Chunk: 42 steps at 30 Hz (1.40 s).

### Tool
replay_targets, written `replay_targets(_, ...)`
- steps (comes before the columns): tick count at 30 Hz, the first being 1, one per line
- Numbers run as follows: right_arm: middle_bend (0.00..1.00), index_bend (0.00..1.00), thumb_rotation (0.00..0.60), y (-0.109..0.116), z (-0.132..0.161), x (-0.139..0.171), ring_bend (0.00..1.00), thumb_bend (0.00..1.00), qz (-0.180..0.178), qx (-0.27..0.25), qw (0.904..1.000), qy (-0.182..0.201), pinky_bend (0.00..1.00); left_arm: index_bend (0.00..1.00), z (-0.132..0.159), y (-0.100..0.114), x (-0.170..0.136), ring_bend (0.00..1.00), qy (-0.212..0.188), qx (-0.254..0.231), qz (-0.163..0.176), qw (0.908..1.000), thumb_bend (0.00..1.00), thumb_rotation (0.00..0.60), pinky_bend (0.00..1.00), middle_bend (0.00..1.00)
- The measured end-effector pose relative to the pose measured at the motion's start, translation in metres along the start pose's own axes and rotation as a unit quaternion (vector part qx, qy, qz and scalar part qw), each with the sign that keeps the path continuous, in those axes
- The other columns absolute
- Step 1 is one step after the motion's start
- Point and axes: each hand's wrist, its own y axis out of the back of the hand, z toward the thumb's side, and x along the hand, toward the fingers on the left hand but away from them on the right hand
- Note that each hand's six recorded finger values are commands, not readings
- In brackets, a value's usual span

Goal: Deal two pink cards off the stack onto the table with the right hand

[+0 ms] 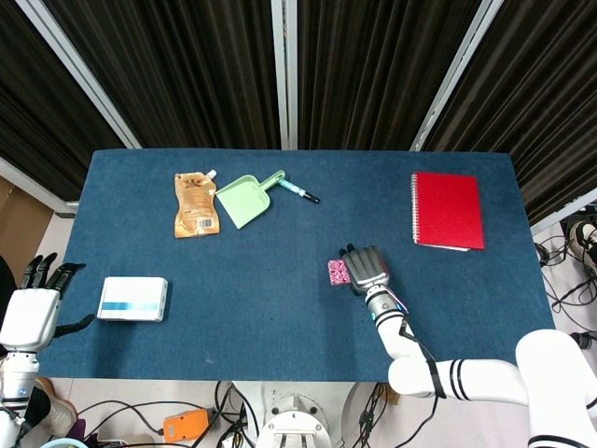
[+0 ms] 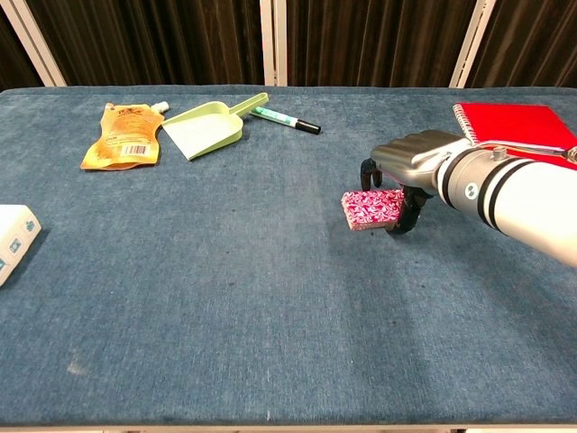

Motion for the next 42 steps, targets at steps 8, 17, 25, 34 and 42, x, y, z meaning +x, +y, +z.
replay_targets(8,0.38,0.42,0.600,0.000,0.003,-0.001,0.85,0.45,-0.001,-0.003,1.0000,0.000,1.00,0.20,0.001,-0.001,0.001,0.05,-0.003,0.002,-0.001,1.0000,0.00,0.600,0.03,0.22)
replay_targets(17,0.44,0.48,0.600,0.005,0.004,0.001,0.86,0.47,-0.021,-0.006,0.9998,0.005,1.00,0.20,0.002,0.000,0.001,0.05,-0.003,0.003,-0.001,1.0000,0.01,0.600,0.03,0.22)
replay_targets(25,0.45,0.50,0.600,0.009,0.001,0.001,0.86,0.48,-0.033,0.001,0.9994,0.007,1.00,0.20,0.002,0.001,0.001,0.05,-0.002,0.003,-0.001,1.0000,0.00,0.600,0.03,0.22)
replay_targets(34,0.47,0.52,0.600,0.025,-0.008,0.018,0.87,0.50,-0.048,-0.019,0.9984,0.020,1.00,0.20,0.004,0.003,0.003,0.05,-0.006,0.003,0.000,1.0000,0.00,0.600,0.03,0.22)
replay_targets(42,0.47,0.52,0.600,0.026,-0.019,0.060,0.87,0.50,-0.060,-0.010,0.9967,0.054,1.00,0.20,0.008,0.003,0.003,0.05,-0.009,0.001,0.001,1.0000,0.01,0.600,0.03,0.22)
